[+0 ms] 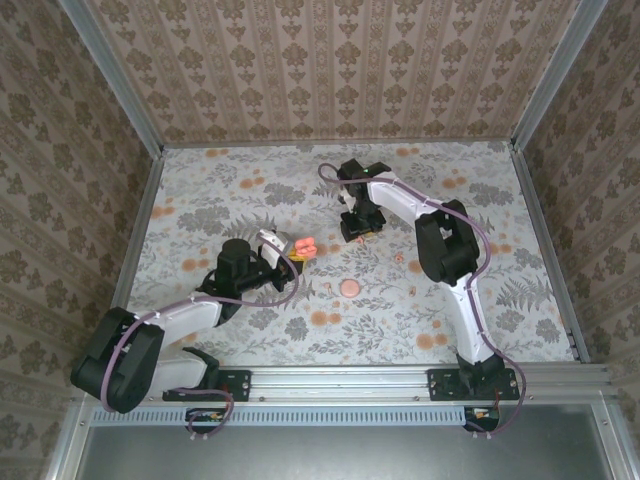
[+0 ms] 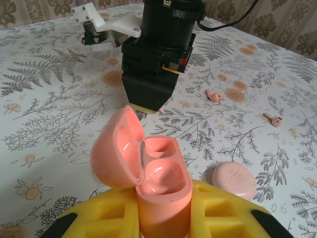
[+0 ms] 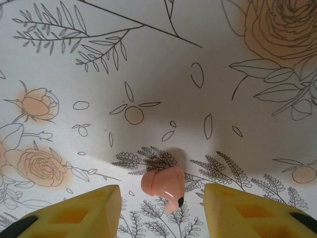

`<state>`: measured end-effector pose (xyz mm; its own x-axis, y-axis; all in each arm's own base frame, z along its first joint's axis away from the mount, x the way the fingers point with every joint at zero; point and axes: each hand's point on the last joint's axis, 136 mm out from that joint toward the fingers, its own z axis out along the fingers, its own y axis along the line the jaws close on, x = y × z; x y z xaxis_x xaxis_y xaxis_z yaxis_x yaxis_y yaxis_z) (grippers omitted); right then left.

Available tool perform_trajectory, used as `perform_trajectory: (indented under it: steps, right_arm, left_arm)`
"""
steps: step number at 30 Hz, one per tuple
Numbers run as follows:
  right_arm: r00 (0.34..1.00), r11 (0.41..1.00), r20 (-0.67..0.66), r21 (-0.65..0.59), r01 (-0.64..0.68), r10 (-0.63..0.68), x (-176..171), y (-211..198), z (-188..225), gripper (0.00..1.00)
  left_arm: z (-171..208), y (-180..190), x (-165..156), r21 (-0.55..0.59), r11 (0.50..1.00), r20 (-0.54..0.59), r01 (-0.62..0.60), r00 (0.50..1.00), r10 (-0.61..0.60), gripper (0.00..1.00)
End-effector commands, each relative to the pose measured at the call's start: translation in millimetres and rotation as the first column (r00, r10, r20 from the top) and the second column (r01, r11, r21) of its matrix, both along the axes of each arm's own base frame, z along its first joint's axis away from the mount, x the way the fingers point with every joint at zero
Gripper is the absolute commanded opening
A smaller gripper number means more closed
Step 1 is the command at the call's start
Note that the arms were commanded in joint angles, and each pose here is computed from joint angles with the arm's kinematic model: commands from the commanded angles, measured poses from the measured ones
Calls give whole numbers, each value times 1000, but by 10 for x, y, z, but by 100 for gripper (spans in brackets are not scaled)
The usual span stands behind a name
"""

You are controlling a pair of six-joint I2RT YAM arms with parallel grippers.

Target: Insert wireless bluetooth earbuds into charging case

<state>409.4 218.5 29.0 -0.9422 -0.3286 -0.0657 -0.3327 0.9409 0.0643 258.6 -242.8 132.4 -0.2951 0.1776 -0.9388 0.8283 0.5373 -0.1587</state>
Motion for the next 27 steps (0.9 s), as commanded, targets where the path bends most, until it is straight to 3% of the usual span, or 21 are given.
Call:
perform_trajectory:
  steps: [1, 27]
  right_arm:
    - [1000, 999, -16, -32, -3, 3, -22, -9, -40, 47]
    - [1000, 999, 3, -34, -7, 7, 12, 6, -166, 30]
  left_arm:
    - [149, 12, 55, -20, 1000, 34, -13, 999, 14, 21]
    - [92, 12, 56, -5, 1000, 16, -10, 1000, 10, 21]
